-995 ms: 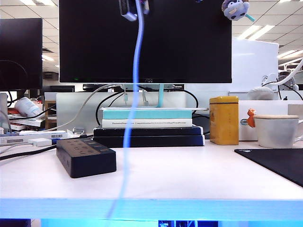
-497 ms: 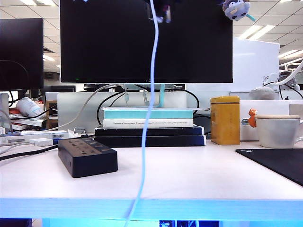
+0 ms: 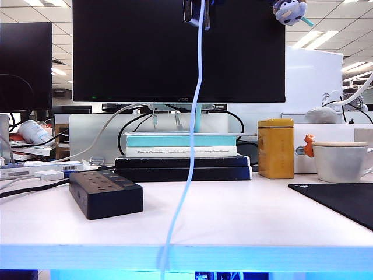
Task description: Plug the white charger into the left socket.
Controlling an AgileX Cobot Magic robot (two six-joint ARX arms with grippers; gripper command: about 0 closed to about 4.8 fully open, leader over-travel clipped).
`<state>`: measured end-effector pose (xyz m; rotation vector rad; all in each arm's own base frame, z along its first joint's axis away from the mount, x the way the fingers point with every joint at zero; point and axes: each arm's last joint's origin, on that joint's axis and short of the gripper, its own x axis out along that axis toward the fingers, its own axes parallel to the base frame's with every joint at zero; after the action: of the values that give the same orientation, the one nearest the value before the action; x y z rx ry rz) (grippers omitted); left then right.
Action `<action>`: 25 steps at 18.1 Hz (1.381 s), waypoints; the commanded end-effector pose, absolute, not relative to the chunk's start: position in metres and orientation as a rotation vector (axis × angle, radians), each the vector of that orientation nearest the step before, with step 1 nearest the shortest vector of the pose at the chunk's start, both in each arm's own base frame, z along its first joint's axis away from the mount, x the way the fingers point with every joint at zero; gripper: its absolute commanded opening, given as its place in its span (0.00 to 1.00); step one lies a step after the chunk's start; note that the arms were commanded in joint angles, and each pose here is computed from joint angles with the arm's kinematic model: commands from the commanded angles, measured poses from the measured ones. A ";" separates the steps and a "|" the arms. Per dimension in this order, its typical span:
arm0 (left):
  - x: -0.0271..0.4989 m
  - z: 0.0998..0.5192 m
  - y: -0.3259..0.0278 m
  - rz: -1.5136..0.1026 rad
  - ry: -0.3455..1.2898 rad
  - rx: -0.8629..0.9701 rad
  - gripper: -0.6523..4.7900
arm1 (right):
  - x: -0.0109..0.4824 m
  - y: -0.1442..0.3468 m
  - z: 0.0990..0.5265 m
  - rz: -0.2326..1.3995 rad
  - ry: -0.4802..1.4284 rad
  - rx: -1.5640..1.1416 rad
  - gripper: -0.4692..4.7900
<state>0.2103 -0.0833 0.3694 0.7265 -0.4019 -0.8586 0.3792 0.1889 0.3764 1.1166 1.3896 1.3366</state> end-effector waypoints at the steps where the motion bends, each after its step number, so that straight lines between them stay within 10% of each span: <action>1: 0.210 0.373 -0.083 -0.857 -0.424 0.704 0.51 | 0.376 0.192 0.381 1.362 1.370 1.095 0.09; 25: 0.228 0.356 -0.089 -0.917 -0.293 0.596 0.51 | 0.363 0.201 0.392 1.417 1.340 1.048 0.09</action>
<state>0.2285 -0.0886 0.3524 0.6383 -0.2842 -0.9023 0.3643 0.2050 0.3851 1.0805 1.3949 1.3832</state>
